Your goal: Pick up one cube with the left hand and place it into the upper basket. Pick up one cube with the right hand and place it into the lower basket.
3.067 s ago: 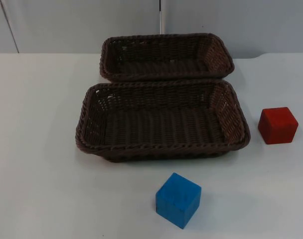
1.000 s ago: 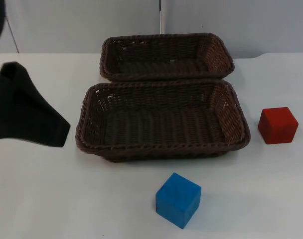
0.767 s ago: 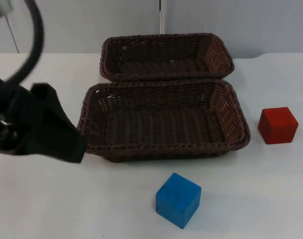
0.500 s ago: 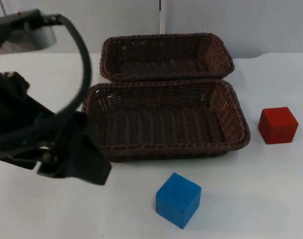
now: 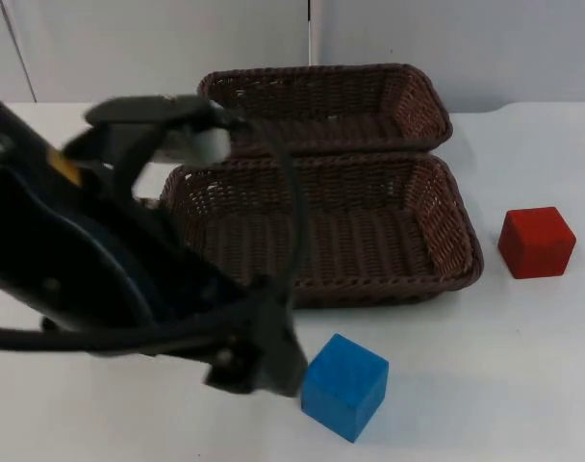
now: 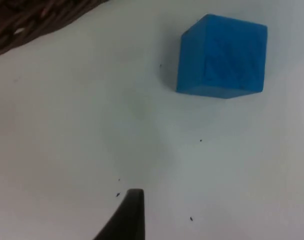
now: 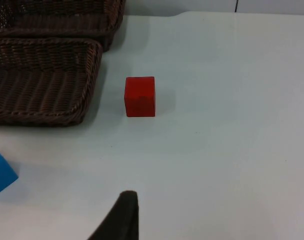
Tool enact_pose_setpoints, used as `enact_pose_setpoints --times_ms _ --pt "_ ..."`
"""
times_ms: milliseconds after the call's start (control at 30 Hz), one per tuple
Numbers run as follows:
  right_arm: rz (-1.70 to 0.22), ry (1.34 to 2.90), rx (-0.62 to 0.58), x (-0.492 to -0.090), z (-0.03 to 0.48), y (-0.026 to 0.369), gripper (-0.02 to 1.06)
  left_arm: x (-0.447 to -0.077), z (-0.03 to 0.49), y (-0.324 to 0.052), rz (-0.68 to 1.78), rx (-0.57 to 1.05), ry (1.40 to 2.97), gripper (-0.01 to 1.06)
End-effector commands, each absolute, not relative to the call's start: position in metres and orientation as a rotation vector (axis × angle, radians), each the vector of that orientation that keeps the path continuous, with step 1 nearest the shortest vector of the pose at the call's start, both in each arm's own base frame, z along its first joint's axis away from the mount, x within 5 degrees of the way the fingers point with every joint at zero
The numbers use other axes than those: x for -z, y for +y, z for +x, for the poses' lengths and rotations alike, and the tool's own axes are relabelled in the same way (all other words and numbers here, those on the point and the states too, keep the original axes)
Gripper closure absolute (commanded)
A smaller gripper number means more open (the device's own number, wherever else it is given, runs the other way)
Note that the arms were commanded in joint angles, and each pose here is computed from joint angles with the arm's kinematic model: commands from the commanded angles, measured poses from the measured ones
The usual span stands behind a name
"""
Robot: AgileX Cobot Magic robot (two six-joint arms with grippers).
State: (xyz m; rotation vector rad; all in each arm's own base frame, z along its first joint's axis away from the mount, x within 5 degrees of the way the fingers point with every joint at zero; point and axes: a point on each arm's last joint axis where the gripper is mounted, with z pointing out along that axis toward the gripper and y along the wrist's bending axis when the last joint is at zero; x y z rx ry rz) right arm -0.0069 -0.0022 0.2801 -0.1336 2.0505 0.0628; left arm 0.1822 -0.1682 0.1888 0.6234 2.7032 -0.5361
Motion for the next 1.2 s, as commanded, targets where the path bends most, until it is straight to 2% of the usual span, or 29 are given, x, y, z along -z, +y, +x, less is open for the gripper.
enact_pose_setpoints --times_ms 0,367,733,900,1167 --pt "-0.127 2.044 -0.059 -0.280 -0.007 -0.002 -0.01 -0.186 0.184 -0.175 0.627 0.534 2.682 0.00" --pt "-0.127 2.044 -0.059 -0.280 -0.007 -0.002 -0.01 -0.160 0.185 -0.195 0.639 0.510 2.687 0.00" --pt "-0.127 2.044 -0.059 -0.280 -0.007 -0.002 -0.01 -0.140 0.187 -0.216 0.632 0.495 2.596 0.00" --pt "-0.127 2.044 -0.059 -0.280 -0.007 -0.002 -0.01 -0.116 0.193 -0.218 0.622 0.442 2.616 0.00" --pt "-0.127 2.044 -0.062 -0.280 -0.007 -0.002 -0.01 -0.118 0.200 -0.225 0.604 0.455 2.593 0.00"
